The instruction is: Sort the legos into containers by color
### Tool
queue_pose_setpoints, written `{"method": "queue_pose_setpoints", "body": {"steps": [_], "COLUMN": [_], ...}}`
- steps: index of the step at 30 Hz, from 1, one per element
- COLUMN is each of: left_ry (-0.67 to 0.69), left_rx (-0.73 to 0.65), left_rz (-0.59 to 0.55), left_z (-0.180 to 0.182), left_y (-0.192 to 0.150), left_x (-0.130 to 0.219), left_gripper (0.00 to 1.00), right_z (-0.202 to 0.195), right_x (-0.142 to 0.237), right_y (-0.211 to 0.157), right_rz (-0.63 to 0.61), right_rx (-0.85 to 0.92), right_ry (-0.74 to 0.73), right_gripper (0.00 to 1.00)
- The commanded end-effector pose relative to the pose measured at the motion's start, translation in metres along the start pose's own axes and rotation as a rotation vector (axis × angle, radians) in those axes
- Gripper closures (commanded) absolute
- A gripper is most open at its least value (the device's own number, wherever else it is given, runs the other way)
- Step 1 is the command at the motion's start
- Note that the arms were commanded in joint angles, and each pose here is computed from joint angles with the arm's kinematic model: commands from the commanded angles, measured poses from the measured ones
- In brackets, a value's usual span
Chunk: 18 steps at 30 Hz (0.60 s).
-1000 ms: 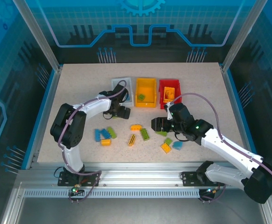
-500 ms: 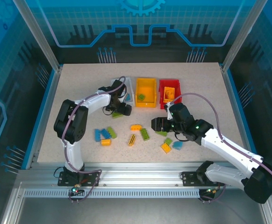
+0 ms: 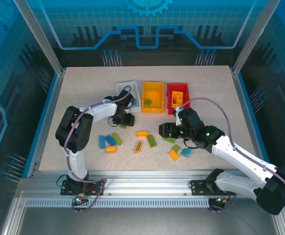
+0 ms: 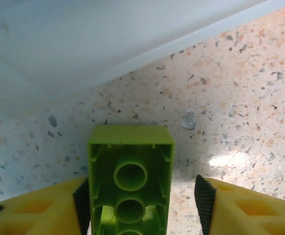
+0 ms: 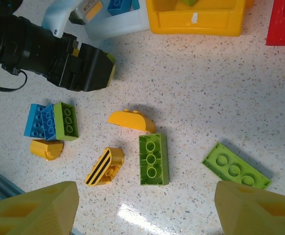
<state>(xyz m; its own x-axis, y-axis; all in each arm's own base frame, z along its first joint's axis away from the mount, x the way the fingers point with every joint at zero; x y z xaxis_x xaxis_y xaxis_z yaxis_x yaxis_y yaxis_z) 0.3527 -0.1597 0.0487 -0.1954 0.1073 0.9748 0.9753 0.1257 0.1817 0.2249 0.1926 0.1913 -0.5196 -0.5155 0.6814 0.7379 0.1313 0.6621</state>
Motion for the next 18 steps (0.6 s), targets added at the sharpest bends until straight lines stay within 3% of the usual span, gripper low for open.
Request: {"method": "queue_pose_setpoints", "body": {"steps": [1, 5, 10, 14, 18], "left_ry": [0.028, 0.063, 0.017, -0.122, -0.236], "left_rx": [0.019, 0.010, -0.007, 0.001, -0.001], "left_rz": [-0.055, -0.104, -0.147, -0.176, -0.195], "left_z": [0.001, 0.001, -0.017, -0.052, -0.091], "left_y": [0.004, 0.004, -0.007, -0.013, 0.004], "left_x": [0.010, 0.019, 0.055, 0.100, 0.121], "left_gripper": [0.52, 0.67, 0.69, 0.67, 0.67], "right_z": [0.004, 0.002, 0.000, -0.004, -0.009], "right_x": [0.003, 0.002, 0.008, 0.020, 0.027], "right_y": [0.001, 0.000, 0.005, 0.019, 0.039], "right_rz": [-0.016, -0.016, -0.042, -0.114, -0.188], "right_rx": [0.004, 0.003, 0.010, 0.010, -0.002], "right_ry": [0.012, 0.005, -0.017, -0.039, -0.049], "right_gripper": [0.25, 0.25, 0.26, 0.26, 0.26]}}
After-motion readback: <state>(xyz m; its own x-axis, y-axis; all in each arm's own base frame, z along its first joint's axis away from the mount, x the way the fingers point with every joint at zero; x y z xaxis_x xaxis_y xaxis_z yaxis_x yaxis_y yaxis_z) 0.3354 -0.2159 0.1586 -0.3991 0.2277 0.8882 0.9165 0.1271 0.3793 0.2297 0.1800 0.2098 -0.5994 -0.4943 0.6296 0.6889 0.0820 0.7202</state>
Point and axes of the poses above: each hand's point on the last joint's axis, 136 mm out from that joint toward the fingers, its own x axis back along the fingers, its own z axis along the line the jaws close on, y = z × x, the point moved 3 cm from there along x, back along the fingers, and after that the axes turned 13 degrees about x, right-handed, at the moved point
